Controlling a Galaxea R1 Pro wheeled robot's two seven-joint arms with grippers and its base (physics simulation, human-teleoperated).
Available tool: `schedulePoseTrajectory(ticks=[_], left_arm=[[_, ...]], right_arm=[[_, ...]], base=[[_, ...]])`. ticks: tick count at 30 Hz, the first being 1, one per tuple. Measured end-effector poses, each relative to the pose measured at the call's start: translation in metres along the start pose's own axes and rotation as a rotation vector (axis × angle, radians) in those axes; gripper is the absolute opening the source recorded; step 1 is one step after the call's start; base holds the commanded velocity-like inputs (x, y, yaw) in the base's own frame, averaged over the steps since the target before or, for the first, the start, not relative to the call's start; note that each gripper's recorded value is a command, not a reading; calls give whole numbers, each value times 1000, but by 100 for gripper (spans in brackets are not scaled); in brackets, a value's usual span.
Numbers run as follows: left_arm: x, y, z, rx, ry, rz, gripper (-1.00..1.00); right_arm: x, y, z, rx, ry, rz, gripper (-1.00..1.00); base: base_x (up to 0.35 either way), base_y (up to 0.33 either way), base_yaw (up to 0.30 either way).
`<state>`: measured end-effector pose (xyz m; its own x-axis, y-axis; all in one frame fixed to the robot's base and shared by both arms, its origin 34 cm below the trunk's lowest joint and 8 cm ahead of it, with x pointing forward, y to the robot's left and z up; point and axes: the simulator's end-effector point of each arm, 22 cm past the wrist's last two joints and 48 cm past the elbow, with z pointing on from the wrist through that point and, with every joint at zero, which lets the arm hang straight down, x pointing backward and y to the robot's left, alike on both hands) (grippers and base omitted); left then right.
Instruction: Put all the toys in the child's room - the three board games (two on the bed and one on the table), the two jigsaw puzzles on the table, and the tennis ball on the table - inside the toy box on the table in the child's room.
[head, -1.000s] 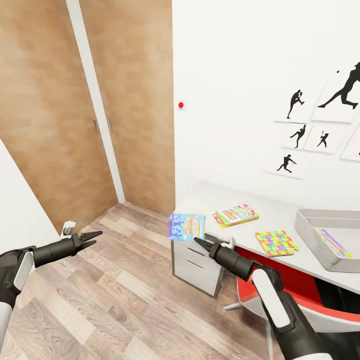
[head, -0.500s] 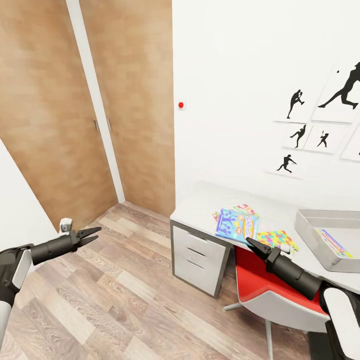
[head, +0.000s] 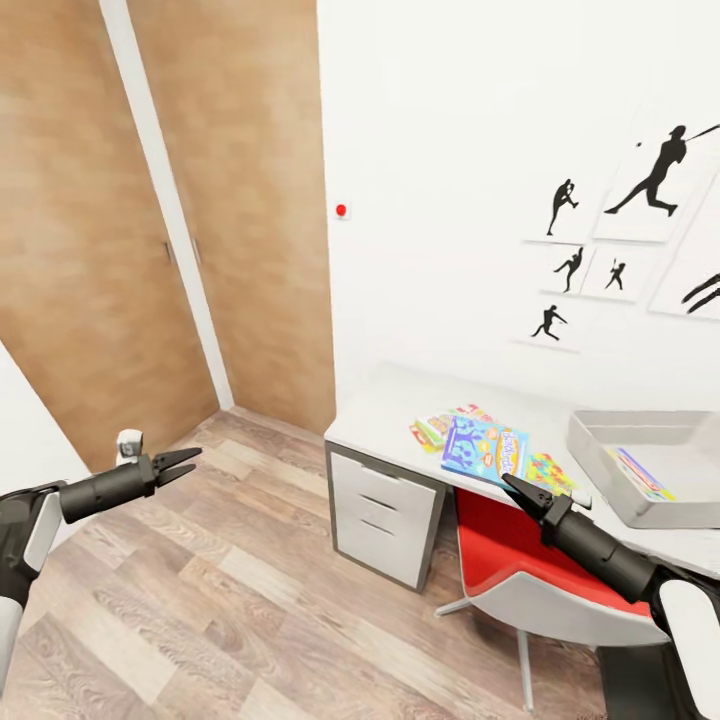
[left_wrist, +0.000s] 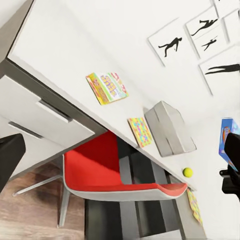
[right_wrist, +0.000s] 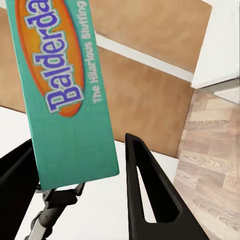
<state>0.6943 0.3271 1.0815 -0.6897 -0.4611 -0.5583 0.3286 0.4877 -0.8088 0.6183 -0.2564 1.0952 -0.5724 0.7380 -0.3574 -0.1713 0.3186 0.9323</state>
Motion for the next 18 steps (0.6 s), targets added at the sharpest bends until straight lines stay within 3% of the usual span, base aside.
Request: schedulePoseTrajectory(ticks=[18], left_arm=[[3,4,3,-5,7,1,100]], right_arm=[[0,-5,1,10,-4,-2,-100]], base=[[0,0,-271]])
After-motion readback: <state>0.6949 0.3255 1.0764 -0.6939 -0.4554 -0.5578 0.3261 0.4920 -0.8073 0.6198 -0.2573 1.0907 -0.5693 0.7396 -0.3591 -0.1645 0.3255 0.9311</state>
